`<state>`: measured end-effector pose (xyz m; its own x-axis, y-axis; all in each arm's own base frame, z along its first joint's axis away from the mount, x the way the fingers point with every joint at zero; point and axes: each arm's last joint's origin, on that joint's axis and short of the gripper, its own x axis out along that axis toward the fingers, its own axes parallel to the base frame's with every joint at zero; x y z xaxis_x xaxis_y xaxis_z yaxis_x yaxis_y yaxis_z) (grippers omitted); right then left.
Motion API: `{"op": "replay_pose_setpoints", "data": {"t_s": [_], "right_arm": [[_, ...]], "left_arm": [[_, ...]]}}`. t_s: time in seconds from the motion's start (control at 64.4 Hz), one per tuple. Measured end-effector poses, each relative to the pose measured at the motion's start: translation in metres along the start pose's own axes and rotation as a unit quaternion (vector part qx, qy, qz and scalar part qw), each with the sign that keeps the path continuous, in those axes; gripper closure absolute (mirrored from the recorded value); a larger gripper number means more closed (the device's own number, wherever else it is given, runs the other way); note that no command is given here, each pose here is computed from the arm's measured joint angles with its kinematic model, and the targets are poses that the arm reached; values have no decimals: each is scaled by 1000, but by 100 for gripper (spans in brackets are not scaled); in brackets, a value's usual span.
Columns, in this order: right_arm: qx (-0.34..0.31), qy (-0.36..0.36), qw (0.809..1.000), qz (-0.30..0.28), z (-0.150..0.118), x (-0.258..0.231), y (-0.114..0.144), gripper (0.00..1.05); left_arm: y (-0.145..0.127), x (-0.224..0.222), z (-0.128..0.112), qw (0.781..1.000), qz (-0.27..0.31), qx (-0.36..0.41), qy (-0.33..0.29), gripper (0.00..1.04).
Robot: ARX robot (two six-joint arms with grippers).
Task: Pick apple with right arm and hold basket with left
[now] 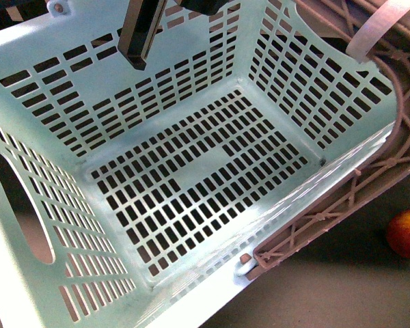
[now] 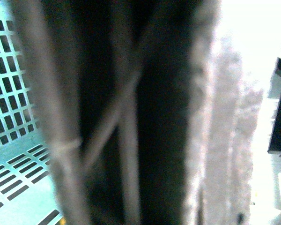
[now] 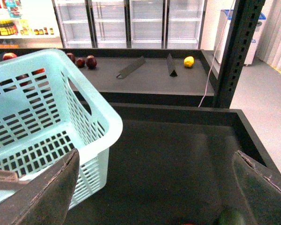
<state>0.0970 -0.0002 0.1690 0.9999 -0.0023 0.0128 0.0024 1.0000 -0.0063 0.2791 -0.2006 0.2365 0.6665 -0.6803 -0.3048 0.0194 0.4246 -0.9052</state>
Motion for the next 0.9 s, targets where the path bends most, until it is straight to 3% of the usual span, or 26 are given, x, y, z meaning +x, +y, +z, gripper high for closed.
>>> {"op": "replay_pose_setpoints", "data": {"t_s": [0.466,0.559,0.637,0.9], "right_arm": [[1,2,1000,0,0,0,0,9],[31,142,989,-10,-1,1,-1,9],[52,263,963,-20,-9,7,-6,9],[28,299,951,-70,-27,48,-37,9]], "left_arm": [[0,0,0,1000,2,11,-3,91],[0,0,0,1000,2,11,-4,91],[-1,0,0,1000,1,12,-3,91],[-1,0,1,1000,0,12,-3,91]]}}
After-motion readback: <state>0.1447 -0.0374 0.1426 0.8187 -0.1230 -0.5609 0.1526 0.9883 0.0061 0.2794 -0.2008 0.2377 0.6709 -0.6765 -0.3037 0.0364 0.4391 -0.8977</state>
